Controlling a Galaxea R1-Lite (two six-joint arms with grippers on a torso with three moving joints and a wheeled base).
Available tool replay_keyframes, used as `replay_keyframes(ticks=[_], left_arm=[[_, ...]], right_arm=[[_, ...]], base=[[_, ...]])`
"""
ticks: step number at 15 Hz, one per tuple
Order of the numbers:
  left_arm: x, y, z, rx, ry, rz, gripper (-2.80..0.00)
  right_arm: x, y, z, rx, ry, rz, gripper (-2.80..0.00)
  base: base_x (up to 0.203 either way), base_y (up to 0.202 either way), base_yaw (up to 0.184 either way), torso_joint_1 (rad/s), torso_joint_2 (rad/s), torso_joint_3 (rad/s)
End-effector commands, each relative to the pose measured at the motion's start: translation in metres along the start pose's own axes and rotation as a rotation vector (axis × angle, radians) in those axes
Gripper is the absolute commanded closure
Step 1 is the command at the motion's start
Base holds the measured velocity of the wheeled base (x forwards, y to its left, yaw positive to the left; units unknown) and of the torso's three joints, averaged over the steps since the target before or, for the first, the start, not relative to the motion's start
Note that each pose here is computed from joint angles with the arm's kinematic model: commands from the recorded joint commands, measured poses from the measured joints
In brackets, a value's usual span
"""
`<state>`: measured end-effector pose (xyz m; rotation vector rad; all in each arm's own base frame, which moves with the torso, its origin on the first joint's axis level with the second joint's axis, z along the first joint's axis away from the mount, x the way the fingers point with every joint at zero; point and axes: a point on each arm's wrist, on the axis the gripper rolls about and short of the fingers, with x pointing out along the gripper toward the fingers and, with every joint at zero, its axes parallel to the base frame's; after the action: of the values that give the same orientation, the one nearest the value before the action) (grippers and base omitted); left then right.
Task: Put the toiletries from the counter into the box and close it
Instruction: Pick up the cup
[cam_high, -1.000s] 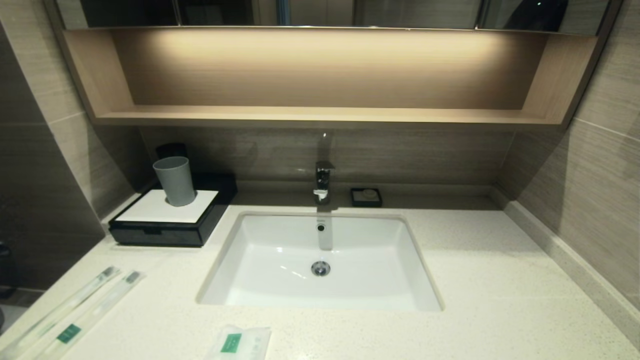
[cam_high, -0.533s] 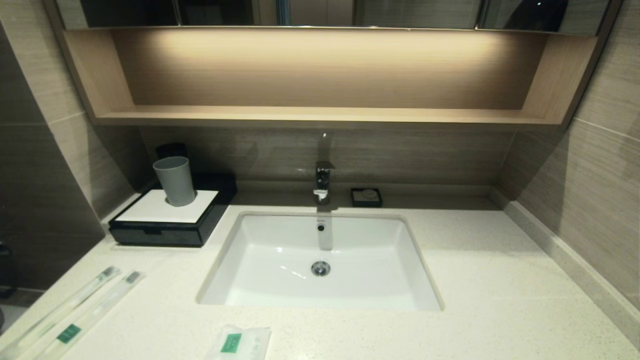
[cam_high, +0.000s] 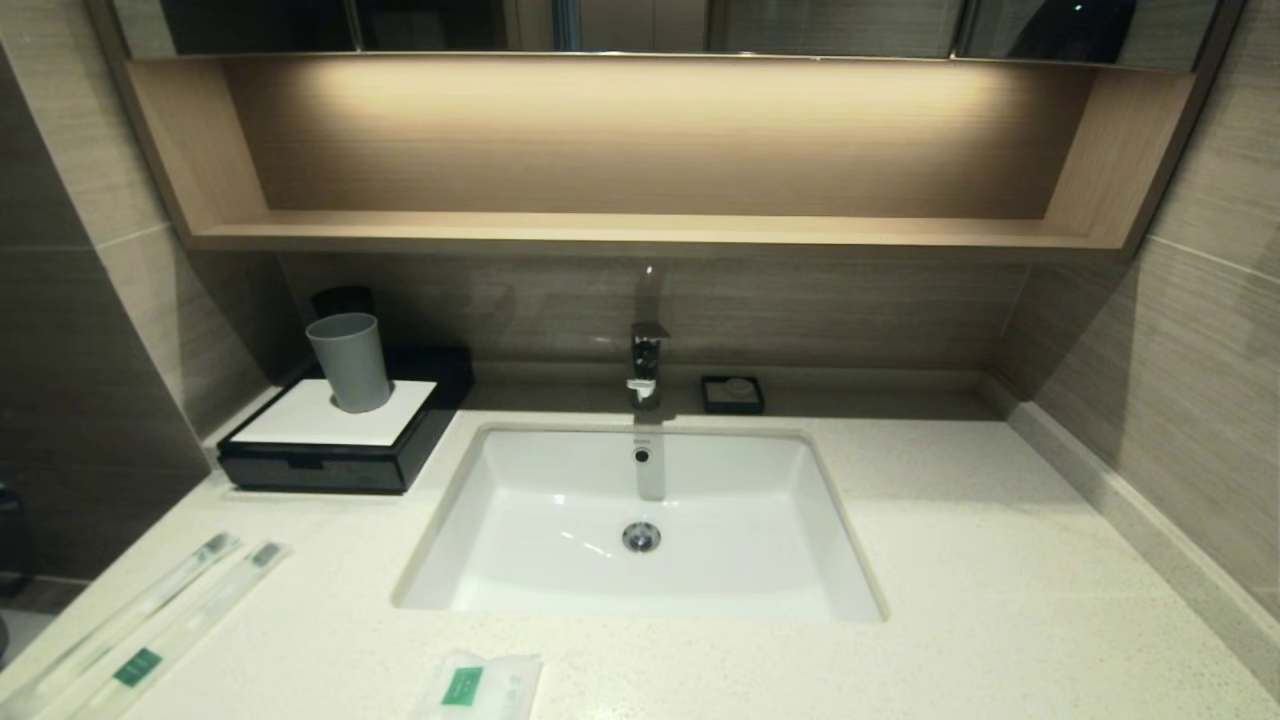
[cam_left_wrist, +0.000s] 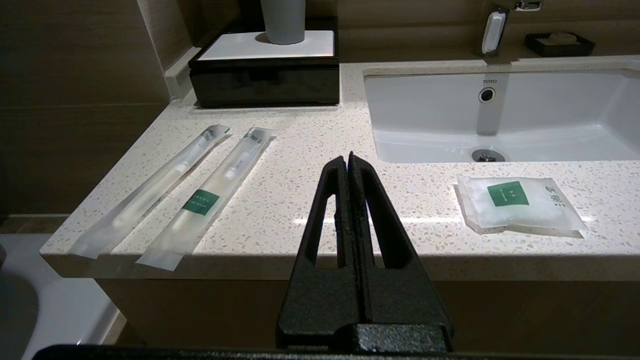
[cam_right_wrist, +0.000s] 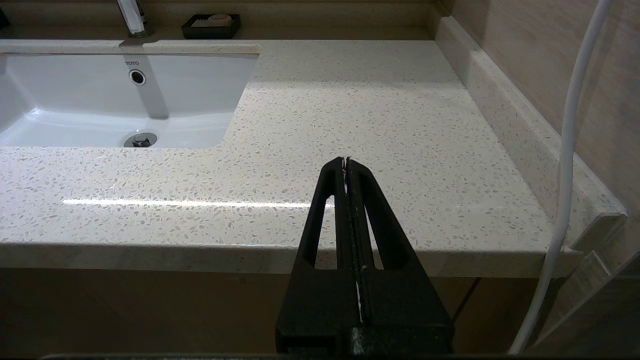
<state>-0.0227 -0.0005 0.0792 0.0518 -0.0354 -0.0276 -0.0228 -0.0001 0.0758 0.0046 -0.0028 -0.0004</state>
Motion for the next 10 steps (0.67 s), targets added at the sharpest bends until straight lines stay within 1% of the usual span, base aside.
replay_keyframes(ticks=[1,4,7,10], left_arm=[[0.001,0.0,-0.005,0.0,0.018,0.005,0.0],[0.0,0.0,-0.001,-0.001,0.005,0.02,0.0],[-0.006,0.001,0.019,-0.001,-0.052,0.027,0.0],[-0.015,0.002,0.038,-0.002,-0.081,0.039,0.0]], right_arm=[[0.0,0.0,0.0,0.0,0.001,0.0,0.0],[0.0,0.0,0.0,0.0,0.001,0.0,0.0],[0.0,0.0,0.0,0.0,0.001,0.0,0.0],[0.0,0.0,0.0,0.0,0.001,0.0,0.0]], base=[[0.0,0.0,0.0,0.0,0.0,0.0],[0.0,0.0,0.0,0.0,0.0,0.0],[0.0,0.0,0.0,0.0,0.0,0.0],[0.0,0.0,0.0,0.0,0.0,0.0]])
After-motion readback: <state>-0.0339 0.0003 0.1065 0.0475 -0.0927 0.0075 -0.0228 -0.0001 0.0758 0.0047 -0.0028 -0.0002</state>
